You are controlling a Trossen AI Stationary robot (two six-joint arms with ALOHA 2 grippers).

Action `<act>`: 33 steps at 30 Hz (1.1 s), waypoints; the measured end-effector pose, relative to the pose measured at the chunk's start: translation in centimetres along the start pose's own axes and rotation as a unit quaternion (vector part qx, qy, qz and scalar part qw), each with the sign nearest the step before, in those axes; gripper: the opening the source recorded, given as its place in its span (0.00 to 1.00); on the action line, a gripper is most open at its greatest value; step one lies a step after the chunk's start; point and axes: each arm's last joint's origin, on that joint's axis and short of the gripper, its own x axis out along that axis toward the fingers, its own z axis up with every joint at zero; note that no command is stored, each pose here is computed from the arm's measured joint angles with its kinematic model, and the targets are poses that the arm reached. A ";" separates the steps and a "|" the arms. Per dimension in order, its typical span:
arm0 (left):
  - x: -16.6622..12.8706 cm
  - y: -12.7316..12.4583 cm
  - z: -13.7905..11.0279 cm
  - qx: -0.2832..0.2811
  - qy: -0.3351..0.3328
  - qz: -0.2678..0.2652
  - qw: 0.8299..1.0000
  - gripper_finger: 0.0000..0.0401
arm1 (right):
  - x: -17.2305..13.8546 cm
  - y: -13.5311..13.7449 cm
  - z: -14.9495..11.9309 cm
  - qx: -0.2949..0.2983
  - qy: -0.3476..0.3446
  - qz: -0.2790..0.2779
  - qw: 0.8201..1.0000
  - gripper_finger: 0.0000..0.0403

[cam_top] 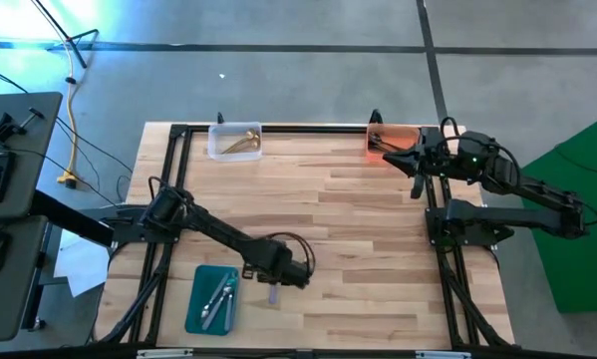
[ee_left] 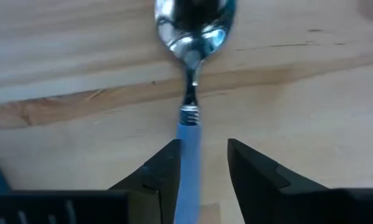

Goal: Sort silverware by color (type)
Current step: Put the purple spoon into the blue bin

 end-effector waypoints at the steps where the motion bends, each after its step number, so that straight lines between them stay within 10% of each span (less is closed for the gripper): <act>1: 0.3 0.1 -0.1 -0.002 0.000 0.004 1.000 0.30 | 0.0 0.0 0.0 0.000 0.000 0.000 1.000 0.00; 22: 1.5 -0.2 0.6 0.149 -0.010 0.018 0.989 0.05 | -1.3 0.1 0.3 -0.011 -0.025 0.004 1.000 0.00; 33: -4.9 0.5 -0.4 0.157 -0.014 -0.066 0.985 0.05 | -1.4 0.2 0.3 -0.019 -0.026 0.004 0.999 0.00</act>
